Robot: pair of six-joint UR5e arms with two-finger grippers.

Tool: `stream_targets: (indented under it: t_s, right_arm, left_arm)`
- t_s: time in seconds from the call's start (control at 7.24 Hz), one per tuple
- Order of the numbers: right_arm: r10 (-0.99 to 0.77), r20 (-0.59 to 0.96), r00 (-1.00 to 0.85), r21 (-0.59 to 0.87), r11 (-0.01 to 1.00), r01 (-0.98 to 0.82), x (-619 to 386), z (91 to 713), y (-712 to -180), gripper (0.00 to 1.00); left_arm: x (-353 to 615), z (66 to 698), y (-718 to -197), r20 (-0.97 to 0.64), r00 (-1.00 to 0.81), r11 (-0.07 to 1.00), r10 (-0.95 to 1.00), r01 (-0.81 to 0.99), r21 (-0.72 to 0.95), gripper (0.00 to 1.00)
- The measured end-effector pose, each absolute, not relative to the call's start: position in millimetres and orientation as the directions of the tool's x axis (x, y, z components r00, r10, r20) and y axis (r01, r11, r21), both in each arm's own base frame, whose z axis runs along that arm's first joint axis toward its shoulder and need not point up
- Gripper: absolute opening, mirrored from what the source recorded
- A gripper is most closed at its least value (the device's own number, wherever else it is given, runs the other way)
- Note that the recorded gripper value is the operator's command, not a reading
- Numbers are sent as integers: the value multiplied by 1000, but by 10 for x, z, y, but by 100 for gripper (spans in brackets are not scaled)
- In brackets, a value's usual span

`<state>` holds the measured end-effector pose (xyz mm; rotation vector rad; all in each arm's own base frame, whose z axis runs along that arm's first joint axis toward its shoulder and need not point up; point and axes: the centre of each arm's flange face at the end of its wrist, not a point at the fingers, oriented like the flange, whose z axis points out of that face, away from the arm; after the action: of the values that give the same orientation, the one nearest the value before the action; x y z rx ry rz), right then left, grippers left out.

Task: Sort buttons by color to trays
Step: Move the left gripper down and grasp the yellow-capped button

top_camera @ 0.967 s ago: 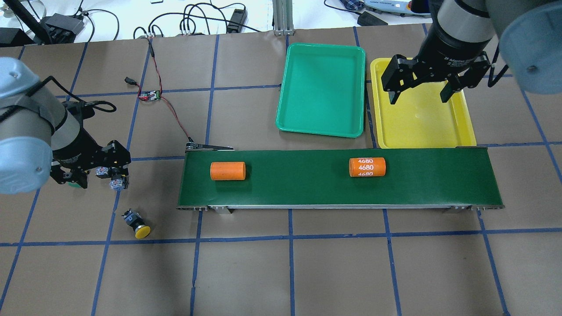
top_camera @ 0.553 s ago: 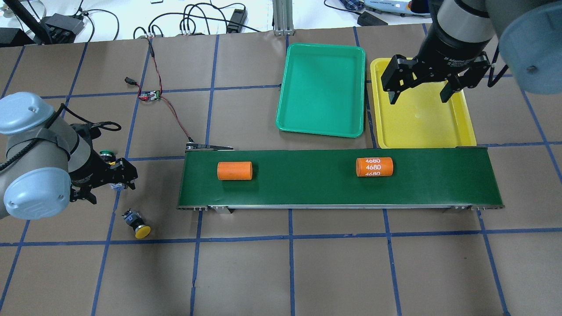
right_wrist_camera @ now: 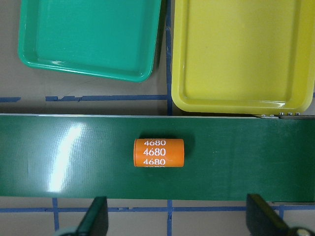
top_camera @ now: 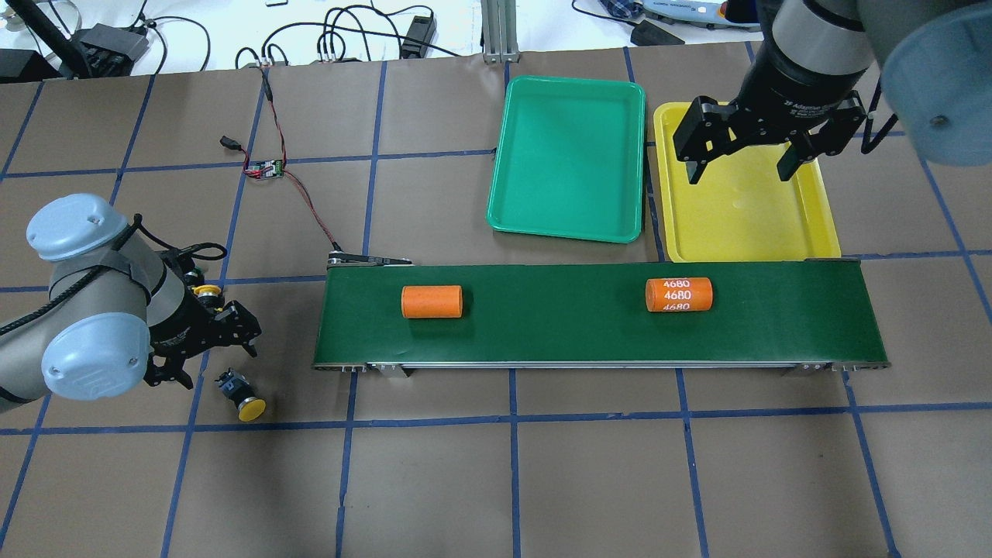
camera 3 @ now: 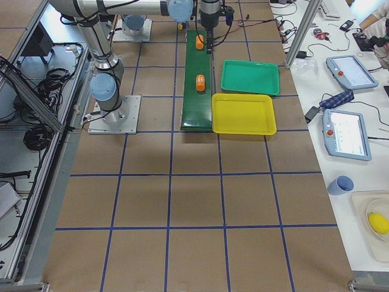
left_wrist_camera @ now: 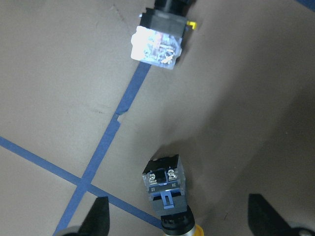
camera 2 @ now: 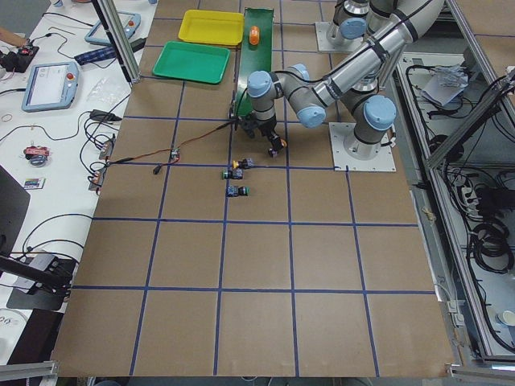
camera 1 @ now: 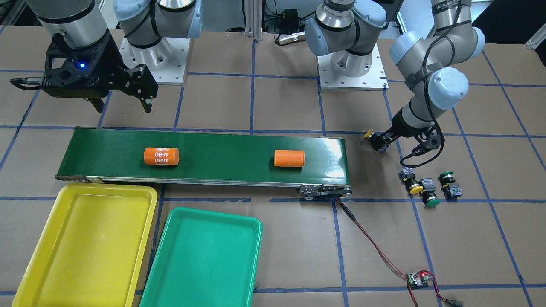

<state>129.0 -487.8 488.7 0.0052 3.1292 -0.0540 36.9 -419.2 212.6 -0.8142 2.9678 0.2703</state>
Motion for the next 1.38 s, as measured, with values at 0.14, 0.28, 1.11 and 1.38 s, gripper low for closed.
stream_targets:
  t_s: [0.14,0.28,1.11,1.38]
  right_arm:
    - [3,-12,-1000,-34,999,4,1290,4887,-4878,100]
    - [3,-12,-1000,-34,999,3,1292,4887,-4878,100]
    - [4,-12,-1000,-33,999,5,1286,4880,-4884,100]
    - [3,-12,-1000,-34,999,3,1291,4881,-4884,100]
  left_arm:
    - [374,2058,-4205,-96,-858,845,-505,-514,149,95]
    - [379,2003,-4219,-94,-857,845,-507,-515,143,95]
    - [390,1822,-4249,-94,-869,853,-485,-494,168,0]
    - [401,1880,-4282,-85,-894,881,-439,-447,156,0]
